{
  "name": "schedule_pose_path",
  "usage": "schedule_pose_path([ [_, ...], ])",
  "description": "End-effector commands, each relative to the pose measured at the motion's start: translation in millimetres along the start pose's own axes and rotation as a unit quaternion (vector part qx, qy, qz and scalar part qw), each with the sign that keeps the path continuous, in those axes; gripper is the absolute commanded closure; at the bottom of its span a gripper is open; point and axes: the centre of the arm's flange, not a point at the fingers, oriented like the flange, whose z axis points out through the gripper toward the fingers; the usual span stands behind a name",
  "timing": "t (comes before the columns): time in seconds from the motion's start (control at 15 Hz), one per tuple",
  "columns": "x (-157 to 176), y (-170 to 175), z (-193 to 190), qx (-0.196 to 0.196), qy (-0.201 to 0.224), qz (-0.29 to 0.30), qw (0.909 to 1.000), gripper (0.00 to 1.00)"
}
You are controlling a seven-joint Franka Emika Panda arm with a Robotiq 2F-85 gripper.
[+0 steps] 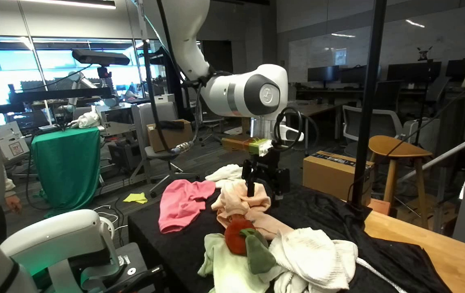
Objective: Pile up the things on the table
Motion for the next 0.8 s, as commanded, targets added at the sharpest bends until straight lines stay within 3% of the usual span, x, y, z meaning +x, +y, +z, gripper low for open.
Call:
schedule_pose_path([
  [0.0, 9.4, -28.1, -41.0, -0.027, 0.043, -0.025, 0.9984, 0.00],
  [0.33, 23.3, -97.1, -71.0, -0.046, 0.076, -0.096, 0.9914, 0.00],
  [0.73, 34.1, -188.9, -70.6, -0.053, 0.086, -0.177, 0.9790, 0.00],
])
